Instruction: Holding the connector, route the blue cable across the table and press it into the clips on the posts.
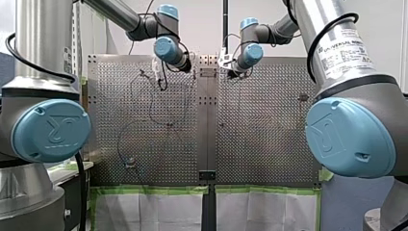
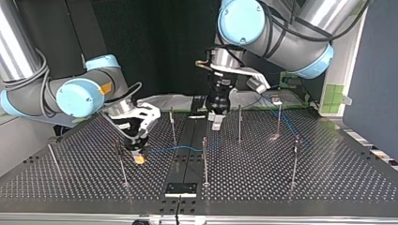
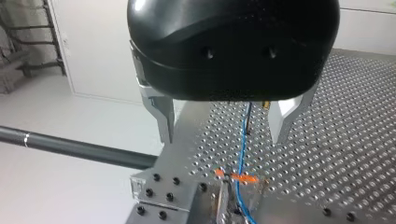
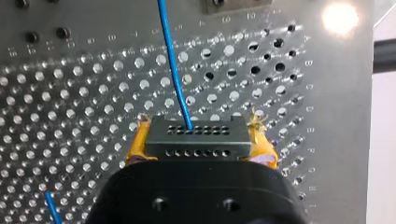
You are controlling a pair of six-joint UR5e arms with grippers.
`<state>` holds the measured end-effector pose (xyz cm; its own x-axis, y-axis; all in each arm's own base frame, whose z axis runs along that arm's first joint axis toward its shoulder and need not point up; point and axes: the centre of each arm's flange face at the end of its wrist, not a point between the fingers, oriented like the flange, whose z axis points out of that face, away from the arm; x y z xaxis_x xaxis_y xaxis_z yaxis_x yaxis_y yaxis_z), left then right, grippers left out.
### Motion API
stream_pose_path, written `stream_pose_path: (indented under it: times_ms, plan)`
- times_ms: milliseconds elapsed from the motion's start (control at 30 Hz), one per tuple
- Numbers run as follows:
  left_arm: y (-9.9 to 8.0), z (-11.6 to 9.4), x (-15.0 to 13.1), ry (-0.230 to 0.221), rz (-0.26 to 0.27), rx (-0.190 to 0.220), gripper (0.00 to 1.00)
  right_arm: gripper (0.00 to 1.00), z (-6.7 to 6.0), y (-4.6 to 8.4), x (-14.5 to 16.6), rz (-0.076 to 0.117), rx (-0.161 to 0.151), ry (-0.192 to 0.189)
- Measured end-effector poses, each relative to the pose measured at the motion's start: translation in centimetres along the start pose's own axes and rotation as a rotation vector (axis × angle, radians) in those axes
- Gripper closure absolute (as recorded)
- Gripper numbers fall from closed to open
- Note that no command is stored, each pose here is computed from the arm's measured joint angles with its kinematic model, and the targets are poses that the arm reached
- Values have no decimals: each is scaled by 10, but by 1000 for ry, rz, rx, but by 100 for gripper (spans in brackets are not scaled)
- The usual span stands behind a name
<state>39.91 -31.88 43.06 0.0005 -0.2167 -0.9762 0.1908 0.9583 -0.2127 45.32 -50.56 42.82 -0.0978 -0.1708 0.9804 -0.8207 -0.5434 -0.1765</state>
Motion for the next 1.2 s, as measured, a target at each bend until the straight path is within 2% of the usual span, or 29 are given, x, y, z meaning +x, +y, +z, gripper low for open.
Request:
stream_pose_path:
  times_ms: [200,433,567,767,967,1200]
  plan:
    - [-24,4,5,12,7,-2,0,100,-2,3,1,-16,-8,-9]
    - [-52,10,16,28,24,-4,0,100,-3,3,2,-23,-9,-9]
    - [-69,13,20,32,26,10,0,100,-3,4,3,-25,-10,-8]
    - [-77,25,11,22,22,11,0,100,-3,4,3,-25,-11,-7]
    - [-79,42,16,41,34,-20,0,100,-3,5,4,-25,-12,-6]
    - [-82,69,24,32,29,-27,0,100,-3,7,4,-25,-14,-4]
